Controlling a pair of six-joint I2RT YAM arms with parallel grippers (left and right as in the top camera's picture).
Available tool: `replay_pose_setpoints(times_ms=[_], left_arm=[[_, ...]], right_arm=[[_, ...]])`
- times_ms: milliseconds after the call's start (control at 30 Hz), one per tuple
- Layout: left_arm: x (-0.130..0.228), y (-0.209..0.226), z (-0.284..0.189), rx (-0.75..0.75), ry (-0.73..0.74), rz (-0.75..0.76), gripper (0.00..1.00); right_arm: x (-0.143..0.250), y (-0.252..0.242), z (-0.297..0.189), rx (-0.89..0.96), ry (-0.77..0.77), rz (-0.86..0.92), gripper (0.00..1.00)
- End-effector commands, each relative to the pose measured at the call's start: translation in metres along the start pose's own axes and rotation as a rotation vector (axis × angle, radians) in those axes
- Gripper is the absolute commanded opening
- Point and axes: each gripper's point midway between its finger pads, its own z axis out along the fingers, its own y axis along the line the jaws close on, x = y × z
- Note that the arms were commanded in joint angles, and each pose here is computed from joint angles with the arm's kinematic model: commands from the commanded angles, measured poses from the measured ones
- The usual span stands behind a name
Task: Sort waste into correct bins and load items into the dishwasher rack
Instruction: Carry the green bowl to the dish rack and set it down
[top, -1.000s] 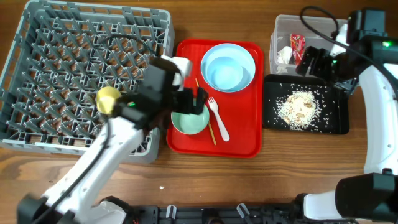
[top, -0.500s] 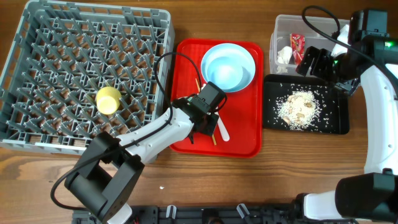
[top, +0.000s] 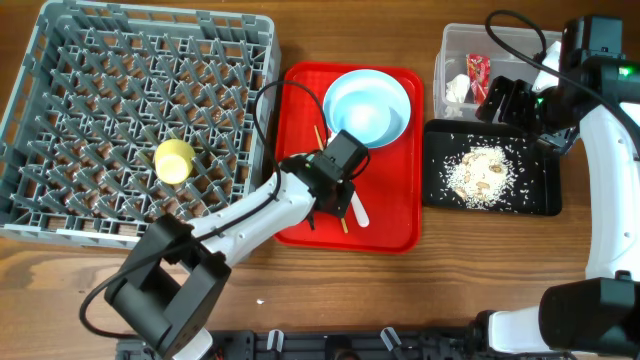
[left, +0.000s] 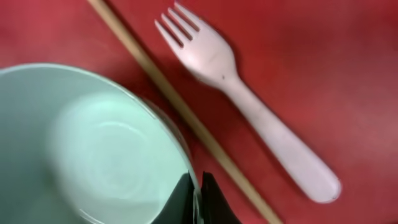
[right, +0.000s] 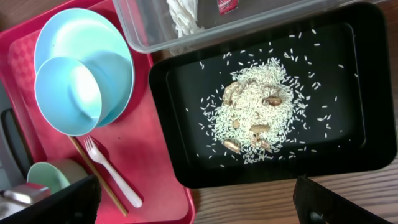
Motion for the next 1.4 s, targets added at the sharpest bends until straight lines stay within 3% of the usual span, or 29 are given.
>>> replay_pose_setpoints(times_ms=[0,100,233,467,733,967,1100,1367], left_arm=[[-0.057,-0.012,-0.064,0.063,-0.196,-0.013,0.04],[-0.095,0.017,-0.121,0.074,-0.356,-0.098,0.04],[-0.106,0.070,-0.151,0.080,-0.431,-0.220,0.04],[-0.121,0.150,-0.188,0.466,-0.550,-0.326,0.04],[-0.117,0.230,-0.166,0.759,-0.608,-0.442,0.04],[-0.104,0.282,-0.129,0.909,-0.619,-0.565,0.04],[-0.100,0.301,-0.125,0.928,-0.644,-0.594,0.04],[-0.098,0.292,-0.133,1.061,-0.668,-0.498,0.04]], right_arm=[[-0.005,0.005,-0.014,-0.027,-0.040,0.008,1.00],[-0.005,0.005,-0.014,-0.027,-0.041,0.005,1.00],[-0.005,0.005,-0.014,-0.027,-0.041,-0.001,1.00],[-0.005,0.005,-0.014,-0.026,-0.040,-0.016,1.00],[-0.003,0.005,-0.013,-0.025,-0.036,-0.017,1.00],[0.000,0.004,-0.012,-0.022,-0.021,-0.015,1.00],[0.001,0.004,-0.012,-0.021,-0.017,-0.014,1.00],[0.001,0.004,-0.012,-0.021,-0.016,-0.011,1.00]])
